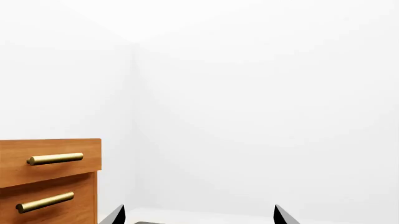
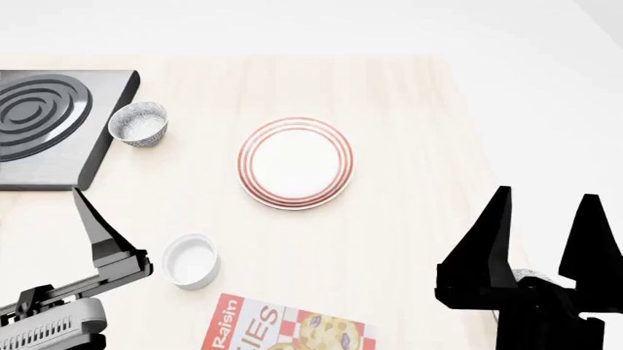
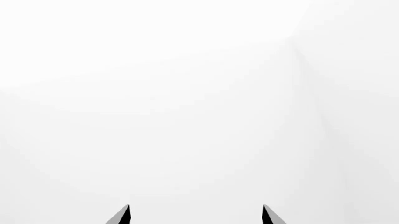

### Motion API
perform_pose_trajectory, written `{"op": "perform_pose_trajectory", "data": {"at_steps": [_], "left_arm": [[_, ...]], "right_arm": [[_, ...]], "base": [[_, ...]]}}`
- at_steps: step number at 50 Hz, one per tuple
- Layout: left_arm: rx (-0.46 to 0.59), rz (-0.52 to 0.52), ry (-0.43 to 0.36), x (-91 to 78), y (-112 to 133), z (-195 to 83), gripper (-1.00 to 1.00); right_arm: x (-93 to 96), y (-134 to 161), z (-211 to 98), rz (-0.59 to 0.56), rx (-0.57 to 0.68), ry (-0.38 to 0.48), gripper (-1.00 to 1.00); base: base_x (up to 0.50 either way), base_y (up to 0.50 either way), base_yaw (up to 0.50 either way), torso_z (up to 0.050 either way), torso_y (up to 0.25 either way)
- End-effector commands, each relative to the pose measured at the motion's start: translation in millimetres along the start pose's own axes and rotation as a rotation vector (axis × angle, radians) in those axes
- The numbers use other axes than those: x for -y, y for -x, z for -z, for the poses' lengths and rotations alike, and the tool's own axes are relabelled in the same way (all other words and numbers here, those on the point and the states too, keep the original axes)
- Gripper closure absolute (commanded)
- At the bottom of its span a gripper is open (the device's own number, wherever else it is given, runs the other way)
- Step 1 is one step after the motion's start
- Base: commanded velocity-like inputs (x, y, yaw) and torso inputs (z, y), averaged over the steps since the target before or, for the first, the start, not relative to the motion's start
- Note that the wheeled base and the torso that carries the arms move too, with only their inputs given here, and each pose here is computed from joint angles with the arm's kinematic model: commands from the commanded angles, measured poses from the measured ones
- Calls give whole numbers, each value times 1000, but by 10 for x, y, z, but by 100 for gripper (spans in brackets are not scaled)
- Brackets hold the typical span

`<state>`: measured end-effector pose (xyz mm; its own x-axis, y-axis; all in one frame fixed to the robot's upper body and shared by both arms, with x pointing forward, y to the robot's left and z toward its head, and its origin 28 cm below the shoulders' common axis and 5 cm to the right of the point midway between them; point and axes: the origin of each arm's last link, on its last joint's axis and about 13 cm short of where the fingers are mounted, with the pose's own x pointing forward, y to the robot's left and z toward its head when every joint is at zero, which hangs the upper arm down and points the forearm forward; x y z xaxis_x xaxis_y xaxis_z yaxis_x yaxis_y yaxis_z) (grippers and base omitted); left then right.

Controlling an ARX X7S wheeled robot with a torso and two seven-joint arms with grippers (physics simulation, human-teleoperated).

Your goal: Pick the akita bowl next to the cookies box and place it on the plate.

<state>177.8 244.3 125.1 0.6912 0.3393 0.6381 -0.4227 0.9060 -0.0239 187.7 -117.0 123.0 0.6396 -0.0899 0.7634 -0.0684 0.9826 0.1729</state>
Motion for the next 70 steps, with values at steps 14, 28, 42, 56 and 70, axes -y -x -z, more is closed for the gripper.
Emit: {"op": "perform_pose_trajectory", "data": {"at_steps": [14,28,42,56,70], "left_arm": [[25,-3,13,-30,-3,-52,-100],[21,4,12,-16,5,-58,-100],[11,16,2,9,8,-46,-100],[0,38,4,44,33,-10,-100],[3,66,0,80,50,-8,-100]], "right_arm": [[280,-345,-384,-40,-39,272,-100],[808,-547,-820,4,-502,501,-100],[1125,-1008,-1276,-38,-700,800,-100],[1345,-981,-1515,-191,-945,601,-100],[1522,-1040,-1673,-39,-960,219,-100]], "base": [[0,0,0,0,0],[0,0,0,0,0],[0,0,0,0,0],[0,0,0,0,0],[0,0,0,0,0]]}}
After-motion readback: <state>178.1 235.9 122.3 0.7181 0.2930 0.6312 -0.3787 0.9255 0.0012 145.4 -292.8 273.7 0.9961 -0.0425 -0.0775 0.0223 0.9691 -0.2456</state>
